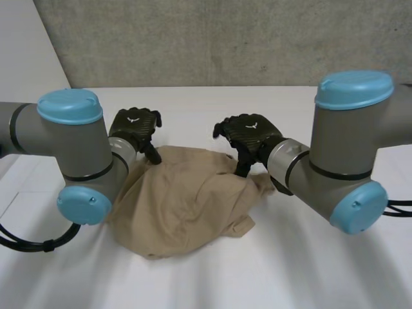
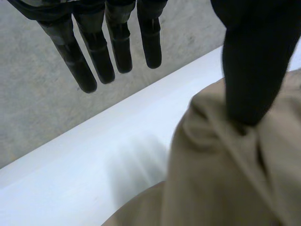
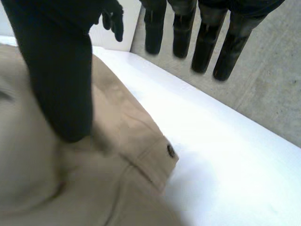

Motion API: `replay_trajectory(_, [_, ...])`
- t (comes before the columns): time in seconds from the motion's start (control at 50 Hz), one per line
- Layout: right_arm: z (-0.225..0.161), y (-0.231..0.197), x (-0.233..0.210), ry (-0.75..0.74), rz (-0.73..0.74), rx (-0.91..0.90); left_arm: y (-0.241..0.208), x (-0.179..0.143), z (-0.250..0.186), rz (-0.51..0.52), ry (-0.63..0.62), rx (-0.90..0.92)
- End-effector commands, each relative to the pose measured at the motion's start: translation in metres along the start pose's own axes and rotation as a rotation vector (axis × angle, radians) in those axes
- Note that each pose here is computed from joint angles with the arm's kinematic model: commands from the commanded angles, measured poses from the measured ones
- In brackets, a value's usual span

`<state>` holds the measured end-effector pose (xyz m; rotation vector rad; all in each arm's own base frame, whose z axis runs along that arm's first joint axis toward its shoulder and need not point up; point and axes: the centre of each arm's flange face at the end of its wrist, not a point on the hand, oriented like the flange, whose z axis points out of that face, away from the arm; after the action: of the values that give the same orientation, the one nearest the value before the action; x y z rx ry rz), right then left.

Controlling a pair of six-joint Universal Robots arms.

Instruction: Fold the shorts.

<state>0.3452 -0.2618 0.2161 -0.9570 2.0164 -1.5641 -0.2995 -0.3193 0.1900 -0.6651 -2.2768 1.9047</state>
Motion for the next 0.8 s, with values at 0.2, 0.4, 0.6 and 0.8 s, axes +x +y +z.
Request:
replay_trajectory(0.2, [-0.039,-0.021,0.08,0.176,-0.048,-0.04,-0.025,-0.015,-0.122,-0.057,-0.094,0.01])
replay_trajectory(0.4, [-0.054,0.005,0.085,0.127,-0.198,-0.228,0.015,0.001,-0.181,-0.134,0.077,-0.163])
replay_trajectory(0.6, [-0.054,0.017,0.066,0.032,-0.128,-0.233,0.048,0.006,-0.182,-0.231,0.127,-0.348])
replay_trajectory(0.8, [-0.051,0.013,0.048,-0.03,-0.051,-0.186,0.055,0.006,-0.154,-0.231,0.067,-0.298])
